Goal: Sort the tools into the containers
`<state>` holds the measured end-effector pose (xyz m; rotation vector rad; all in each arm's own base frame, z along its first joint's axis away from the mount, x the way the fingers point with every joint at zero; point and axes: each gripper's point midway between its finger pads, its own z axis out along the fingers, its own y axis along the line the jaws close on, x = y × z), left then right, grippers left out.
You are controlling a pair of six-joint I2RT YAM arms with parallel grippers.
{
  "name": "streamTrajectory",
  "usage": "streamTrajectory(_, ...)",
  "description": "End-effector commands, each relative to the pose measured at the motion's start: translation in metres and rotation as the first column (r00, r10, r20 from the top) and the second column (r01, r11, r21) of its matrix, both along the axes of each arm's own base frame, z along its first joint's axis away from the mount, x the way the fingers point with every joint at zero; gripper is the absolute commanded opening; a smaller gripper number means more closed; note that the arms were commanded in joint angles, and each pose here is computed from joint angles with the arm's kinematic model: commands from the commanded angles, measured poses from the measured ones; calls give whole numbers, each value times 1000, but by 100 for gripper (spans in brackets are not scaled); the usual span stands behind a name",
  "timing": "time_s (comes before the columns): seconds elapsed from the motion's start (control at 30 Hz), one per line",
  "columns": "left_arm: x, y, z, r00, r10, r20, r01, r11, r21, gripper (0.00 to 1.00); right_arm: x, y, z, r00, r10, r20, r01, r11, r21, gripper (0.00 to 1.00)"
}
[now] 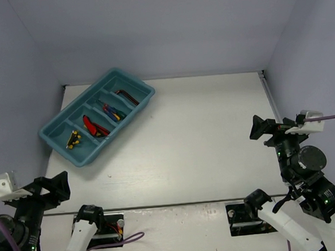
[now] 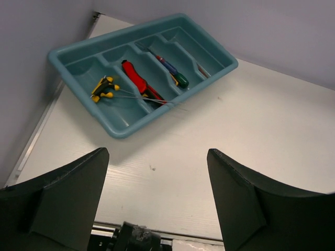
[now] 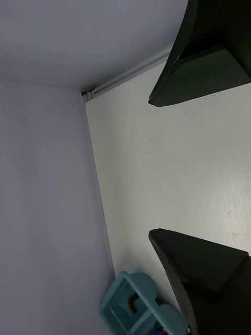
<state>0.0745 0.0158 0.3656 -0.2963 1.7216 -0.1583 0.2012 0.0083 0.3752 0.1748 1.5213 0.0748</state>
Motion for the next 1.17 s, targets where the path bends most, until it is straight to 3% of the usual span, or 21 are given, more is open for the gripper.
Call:
streamTrajectory(0.0, -1, 11, -14, 998, 47, -49, -44, 998, 47, 74, 1, -7, -14, 998, -43, -45, 41, 998, -52, 100)
streamTrajectory(0.3, -14, 20, -33, 991, 94, -91, -90, 995, 51, 77, -13, -13, -12, 999, -26, -41, 23, 997, -69, 100)
streamTrajectory(0.63, -29, 51, -36, 968, 232, -100, -215, 965, 152, 83, -14, -3, 3, 999, 35, -26, -36, 998, -45, 100)
streamTrajectory(1.13, -30, 42, -43, 968, 190, -165, -166, 975, 147, 85, -27, 3, 7, 995, 98, 6, -98, 995, 19, 100)
